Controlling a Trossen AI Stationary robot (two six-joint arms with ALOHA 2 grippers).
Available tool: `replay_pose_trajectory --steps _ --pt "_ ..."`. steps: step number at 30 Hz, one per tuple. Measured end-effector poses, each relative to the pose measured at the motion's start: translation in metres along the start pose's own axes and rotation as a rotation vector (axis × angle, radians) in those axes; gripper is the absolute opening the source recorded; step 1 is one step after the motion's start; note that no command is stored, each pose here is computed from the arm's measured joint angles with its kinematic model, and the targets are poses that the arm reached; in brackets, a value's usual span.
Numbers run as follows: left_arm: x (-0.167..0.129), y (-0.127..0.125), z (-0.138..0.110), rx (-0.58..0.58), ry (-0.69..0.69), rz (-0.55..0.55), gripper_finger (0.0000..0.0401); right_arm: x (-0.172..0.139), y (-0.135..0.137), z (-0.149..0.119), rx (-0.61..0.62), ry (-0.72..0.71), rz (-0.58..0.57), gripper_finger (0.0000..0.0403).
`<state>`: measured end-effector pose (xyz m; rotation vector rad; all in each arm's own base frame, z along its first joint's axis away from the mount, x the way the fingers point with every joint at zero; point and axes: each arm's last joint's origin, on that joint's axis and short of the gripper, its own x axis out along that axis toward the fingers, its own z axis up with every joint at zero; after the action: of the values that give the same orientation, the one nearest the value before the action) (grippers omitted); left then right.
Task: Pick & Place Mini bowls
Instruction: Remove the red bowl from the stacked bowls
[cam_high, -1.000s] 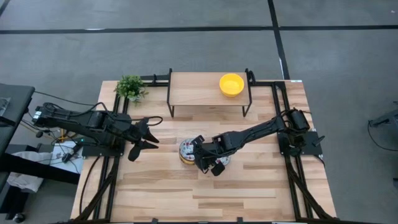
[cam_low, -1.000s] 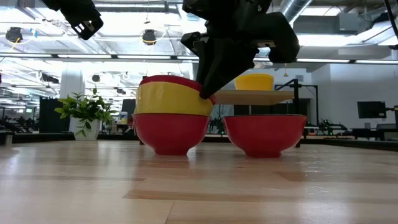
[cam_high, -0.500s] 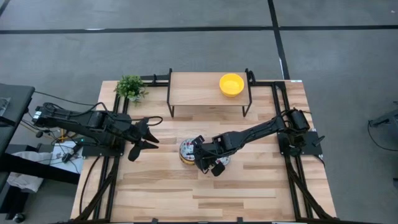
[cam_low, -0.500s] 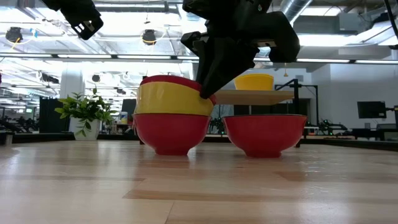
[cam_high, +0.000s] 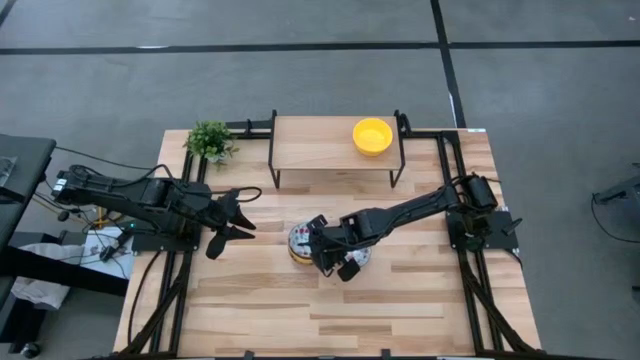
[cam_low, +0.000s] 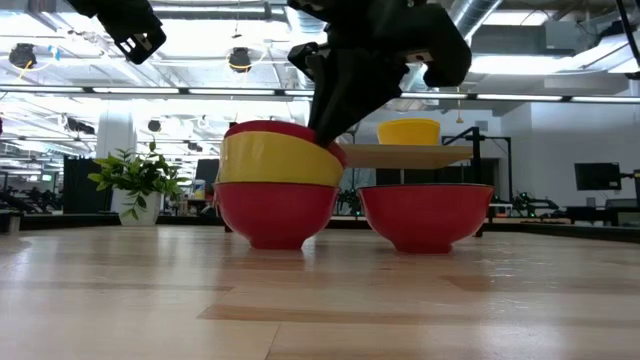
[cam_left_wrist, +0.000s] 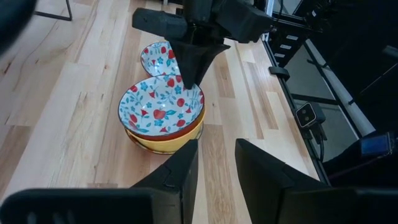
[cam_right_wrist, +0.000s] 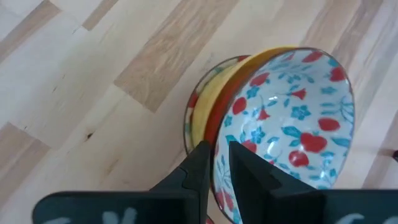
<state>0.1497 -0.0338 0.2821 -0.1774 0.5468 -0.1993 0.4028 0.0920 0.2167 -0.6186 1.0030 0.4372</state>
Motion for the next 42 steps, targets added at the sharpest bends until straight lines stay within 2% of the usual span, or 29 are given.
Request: replay_pose_trajectory --steps 7,12,22,42 --pt "0.0 0.0 0.0 0.0 0.0 0.0 0.0106 -0.001 -0.001 -0.002 0.008 -0.008 0.072 0.0052" --pt "0.0 0.0 0.0 0.0 0.0 0.0 0.0106 -0.002 0.0 -0.002 0.007 -0.006 0.077 0.0049" --pt "0.0 0.0 0.0 0.004 0.0 0.0 0.0106 -0.001 -0.005 -0.005 0.019 -0.003 0.073 0.0004" --pt "0.0 0.0 0.0 0.004 0.0 0.0 0.0106 -0.011 -0.017 0.0 0.017 0.026 -0.039 0.0"
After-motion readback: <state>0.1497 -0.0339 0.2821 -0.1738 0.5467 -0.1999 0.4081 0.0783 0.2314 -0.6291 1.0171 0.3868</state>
